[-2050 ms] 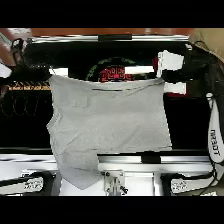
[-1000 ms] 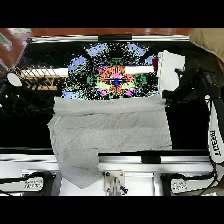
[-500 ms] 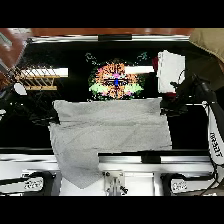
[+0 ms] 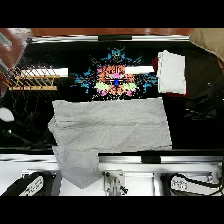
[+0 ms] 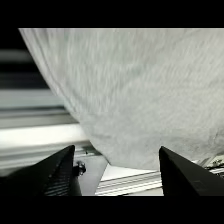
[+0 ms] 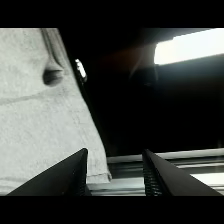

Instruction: Fold the shirts.

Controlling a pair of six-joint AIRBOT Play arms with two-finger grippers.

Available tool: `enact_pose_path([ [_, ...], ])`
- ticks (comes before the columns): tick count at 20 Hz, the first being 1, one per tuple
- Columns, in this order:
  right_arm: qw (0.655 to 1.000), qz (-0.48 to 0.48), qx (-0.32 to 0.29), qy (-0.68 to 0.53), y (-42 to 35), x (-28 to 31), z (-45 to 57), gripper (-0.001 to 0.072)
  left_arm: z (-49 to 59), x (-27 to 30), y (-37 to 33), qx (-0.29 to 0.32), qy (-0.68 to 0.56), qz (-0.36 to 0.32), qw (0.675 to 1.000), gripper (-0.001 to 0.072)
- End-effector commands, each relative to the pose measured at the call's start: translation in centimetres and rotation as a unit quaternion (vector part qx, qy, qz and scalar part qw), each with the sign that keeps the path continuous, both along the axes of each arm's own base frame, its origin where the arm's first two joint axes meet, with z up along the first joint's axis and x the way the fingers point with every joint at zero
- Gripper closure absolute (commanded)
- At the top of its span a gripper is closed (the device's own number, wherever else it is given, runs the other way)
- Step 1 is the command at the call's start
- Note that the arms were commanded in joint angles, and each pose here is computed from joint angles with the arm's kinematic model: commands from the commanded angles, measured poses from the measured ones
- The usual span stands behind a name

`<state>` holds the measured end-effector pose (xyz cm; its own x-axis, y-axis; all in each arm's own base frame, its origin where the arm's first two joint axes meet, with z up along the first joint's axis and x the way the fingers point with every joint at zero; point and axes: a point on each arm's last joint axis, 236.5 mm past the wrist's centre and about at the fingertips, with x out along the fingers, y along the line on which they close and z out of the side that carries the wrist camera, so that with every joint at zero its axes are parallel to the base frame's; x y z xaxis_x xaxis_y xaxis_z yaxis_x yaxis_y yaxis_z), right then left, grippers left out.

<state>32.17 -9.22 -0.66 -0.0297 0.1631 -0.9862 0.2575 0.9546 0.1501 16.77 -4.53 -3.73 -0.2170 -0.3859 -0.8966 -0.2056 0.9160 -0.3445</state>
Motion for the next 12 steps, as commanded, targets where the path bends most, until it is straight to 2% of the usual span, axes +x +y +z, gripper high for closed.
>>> enact_pose_path([
  [1, 0.999, -0.04, 0.012, -0.021, -1.9, -0.2, 0.6, 0.0244, -2.5, -3.2, -0.7, -0.005, 0.013, 0.026, 1.0, 0.0124],
  [6, 0.999, -0.039, 0.008, -0.027, -2.1, 0.1, 0.6, 0.0243, -5.1, -5.1, -1.5, -0.006, 0.046, 0.022, 0.999, 0.0124],
  [7, 0.999, -0.039, 0.008, -0.027, -2.1, 0.1, 0.6, 0.0243, -5.3, -5.2, -1.7, -0.008, 0.049, 0.019, 0.999, 0.0137],
  [8, 0.999, -0.039, 0.008, -0.027, -2.1, 0.1, 0.6, 0.0243, -5.4, -5.0, -2.0, -0.012, 0.047, 0.02, 0.999, 0.018],
  [12, 0.999, -0.038, 0.011, -0.021, -1.9, -0.2, 0.6, 0.0243, -6.1, -5.4, -3.0, -0.018, 0.064, 0.002, 0.998, 0.018],
])
